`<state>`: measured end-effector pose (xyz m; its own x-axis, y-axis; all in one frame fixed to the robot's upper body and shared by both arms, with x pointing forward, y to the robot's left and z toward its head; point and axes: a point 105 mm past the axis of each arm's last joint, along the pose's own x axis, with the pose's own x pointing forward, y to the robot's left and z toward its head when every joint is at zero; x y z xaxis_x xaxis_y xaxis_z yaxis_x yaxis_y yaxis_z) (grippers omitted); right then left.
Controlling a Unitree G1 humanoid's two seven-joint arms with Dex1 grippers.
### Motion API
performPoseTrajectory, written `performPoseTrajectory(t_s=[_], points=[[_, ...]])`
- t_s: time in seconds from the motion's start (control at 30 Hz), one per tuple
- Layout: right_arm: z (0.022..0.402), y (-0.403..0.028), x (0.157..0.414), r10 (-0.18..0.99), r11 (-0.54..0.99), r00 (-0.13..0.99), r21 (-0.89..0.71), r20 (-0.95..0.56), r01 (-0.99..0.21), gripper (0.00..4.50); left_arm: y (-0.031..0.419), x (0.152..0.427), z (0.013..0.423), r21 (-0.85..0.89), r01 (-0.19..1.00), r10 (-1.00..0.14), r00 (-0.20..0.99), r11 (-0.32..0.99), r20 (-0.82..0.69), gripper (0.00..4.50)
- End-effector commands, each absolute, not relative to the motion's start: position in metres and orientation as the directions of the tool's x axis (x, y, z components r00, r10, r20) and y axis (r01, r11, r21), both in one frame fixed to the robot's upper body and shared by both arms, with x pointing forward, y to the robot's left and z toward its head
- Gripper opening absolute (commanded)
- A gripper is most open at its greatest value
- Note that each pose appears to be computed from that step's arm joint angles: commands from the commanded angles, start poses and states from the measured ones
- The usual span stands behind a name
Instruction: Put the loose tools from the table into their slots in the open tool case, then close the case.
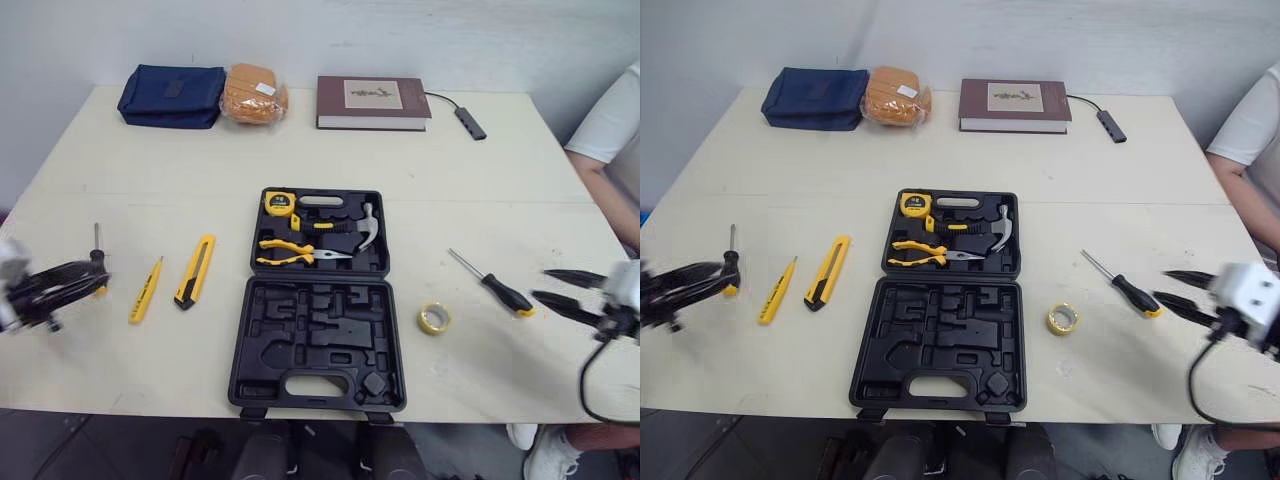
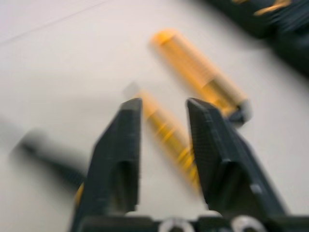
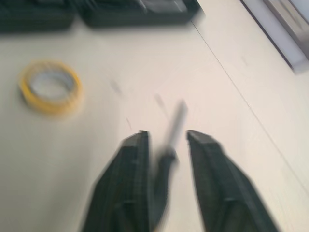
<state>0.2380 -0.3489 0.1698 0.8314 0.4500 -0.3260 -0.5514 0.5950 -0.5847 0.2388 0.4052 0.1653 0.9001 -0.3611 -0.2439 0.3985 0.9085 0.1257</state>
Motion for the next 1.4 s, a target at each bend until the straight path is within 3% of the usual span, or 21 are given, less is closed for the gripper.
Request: performPoseTrajectory(t_s=[0.03,0.07,0.13,0.2,0.3,0.53,0.7,0.97,1.1,1.27,1.4], points=[[0.18,-0.393,0.223,0.299,0.639,0.914,-0.654,-0.275,-0.406,3.62,0.453,0.208,0.189,0.177,0.173,-0.149,0.978,0.969,-0.143,3.27],[0.179,-0.4,0.221,0.278,0.649,0.922,-0.655,-0.27,-0.387,4.24,0.459,0.203,0.189,0.176,0.143,-0.119,0.983,0.974,-0.138,3.8],[0.175,-0.419,0.211,0.206,0.664,0.941,-0.669,-0.267,-0.335,4.5,0.485,0.181,0.182,0.183,0.013,0.015,0.988,0.983,-0.153,4.47],[0.171,-0.441,0.198,0.117,0.691,0.959,-0.673,-0.257,-0.265,4.5,0.514,0.152,0.179,0.193,-0.161,0.19,0.972,0.968,-0.139,4.47],[0.162,-0.462,0.18,0.019,0.71,0.966,-0.677,-0.256,-0.193,4.5,0.53,0.122,0.168,0.196,-0.268,0.301,0.939,0.943,-0.167,4.47],[0.152,-0.481,0.167,-0.083,0.753,0.969,-0.652,-0.235,-0.094,4.5,0.536,0.102,0.145,0.175,-0.328,0.361,0.907,0.928,-0.215,4.47],[0.153,-0.48,0.171,-0.064,0.78,0.972,-0.619,-0.228,-0.094,4.5,0.53,0.109,0.141,0.174,-0.299,0.332,0.918,0.938,-0.216,4.47],[0.156,-0.412,0.222,0.263,0.788,0.946,-0.524,-0.187,-0.323,4.5,0.505,0.165,0.167,0.171,-0.14,0.163,0.978,0.975,-0.132,4.47],[0.176,-0.37,0.244,0.408,0.781,0.911,-0.494,-0.061,-0.383,4.5,0.483,0.19,0.176,0.15,-0.059,0.08,0.987,0.987,-0.142,4.47],[0.205,-0.298,0.259,0.645,0.699,0.759,-0.47,0.091,-0.538,4.5,0.452,0.215,0.174,0.146,-0.005,0.044,0.962,0.989,-0.268,4.47],[0.219,-0.248,0.263,0.763,0.607,0.63,-0.493,0.145,-0.623,4.5,0.427,0.235,0.174,0.081,-0.018,0.045,0.939,0.997,-0.341,4.47]])
